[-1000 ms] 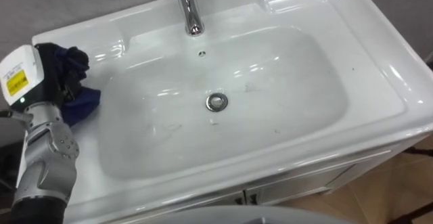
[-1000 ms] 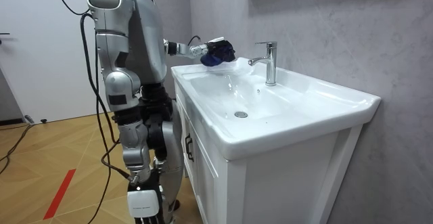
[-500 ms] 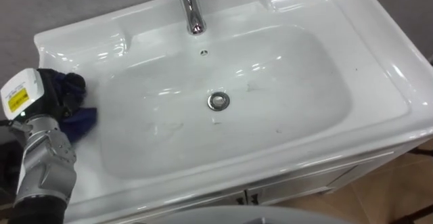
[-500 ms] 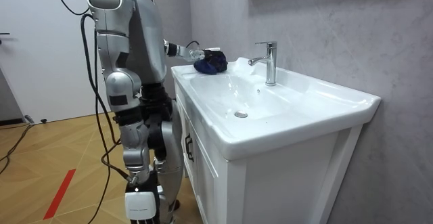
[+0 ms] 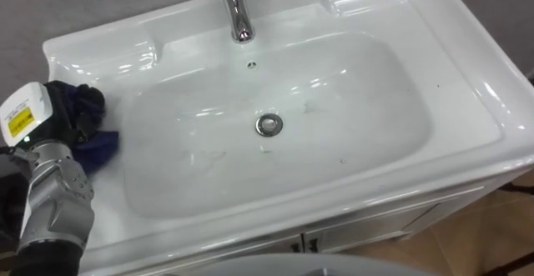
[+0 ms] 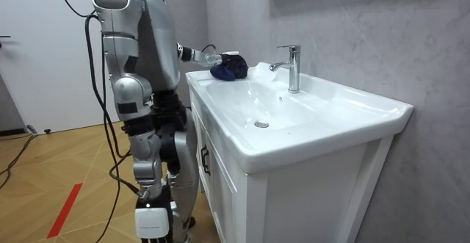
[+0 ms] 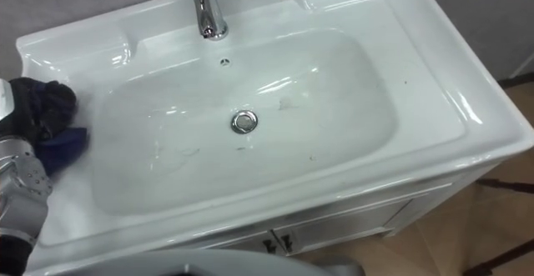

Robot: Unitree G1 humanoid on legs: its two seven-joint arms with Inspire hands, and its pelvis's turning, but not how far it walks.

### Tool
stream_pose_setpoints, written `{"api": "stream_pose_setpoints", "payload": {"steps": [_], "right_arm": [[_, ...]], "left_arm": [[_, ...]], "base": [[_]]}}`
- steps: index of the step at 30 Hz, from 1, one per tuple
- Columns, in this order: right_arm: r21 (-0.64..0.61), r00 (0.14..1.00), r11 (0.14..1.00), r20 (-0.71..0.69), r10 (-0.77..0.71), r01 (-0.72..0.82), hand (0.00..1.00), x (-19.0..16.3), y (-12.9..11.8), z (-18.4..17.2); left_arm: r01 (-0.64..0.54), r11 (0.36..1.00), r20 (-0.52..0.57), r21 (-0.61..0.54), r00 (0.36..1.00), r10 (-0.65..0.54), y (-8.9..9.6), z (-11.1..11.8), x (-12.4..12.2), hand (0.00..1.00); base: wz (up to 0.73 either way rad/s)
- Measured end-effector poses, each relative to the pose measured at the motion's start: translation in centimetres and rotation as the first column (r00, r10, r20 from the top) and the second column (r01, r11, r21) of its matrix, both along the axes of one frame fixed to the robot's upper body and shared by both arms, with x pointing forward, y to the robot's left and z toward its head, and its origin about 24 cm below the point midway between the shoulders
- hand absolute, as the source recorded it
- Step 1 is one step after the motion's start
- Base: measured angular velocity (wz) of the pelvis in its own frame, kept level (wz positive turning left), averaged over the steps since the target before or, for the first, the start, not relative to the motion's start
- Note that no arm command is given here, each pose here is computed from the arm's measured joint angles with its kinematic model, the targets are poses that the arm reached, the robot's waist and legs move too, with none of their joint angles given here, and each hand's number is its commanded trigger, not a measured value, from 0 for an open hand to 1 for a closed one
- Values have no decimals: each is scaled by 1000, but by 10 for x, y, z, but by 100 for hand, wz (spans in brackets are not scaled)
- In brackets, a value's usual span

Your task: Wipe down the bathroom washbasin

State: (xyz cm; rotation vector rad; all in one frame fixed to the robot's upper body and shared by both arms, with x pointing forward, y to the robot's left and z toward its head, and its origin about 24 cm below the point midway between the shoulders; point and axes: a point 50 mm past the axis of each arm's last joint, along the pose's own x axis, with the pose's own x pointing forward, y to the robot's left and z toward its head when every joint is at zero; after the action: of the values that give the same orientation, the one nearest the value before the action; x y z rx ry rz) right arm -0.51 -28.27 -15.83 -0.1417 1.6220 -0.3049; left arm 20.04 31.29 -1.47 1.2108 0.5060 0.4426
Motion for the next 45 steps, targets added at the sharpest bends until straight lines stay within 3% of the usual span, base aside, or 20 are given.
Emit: {"api": "stream_pose_setpoints", "payload": {"steps": [18, 29, 34, 45], "right_arm": [[2, 999, 1000, 33, 17, -17, 0, 7, 1, -1], [-1, 999, 1000, 43, 27, -27, 0, 7, 1, 0], [-1, 999, 999, 28, 42, -42, 0, 4, 0, 0], [2, 999, 999, 5, 38, -38, 0, -1, 1, 0]], "left_arm": [[54, 996, 250, 76, 966, -71, -12, 49, 24, 0], [112, 978, 396, 175, 901, -175, -25, 93, 35, 0], [121, 978, 376, 171, 909, -178, -24, 92, 36, 0], [75, 994, 123, 74, 989, -84, -5, 52, 29, 0]], "base": [[-1], [-2], [0], [0]]}}
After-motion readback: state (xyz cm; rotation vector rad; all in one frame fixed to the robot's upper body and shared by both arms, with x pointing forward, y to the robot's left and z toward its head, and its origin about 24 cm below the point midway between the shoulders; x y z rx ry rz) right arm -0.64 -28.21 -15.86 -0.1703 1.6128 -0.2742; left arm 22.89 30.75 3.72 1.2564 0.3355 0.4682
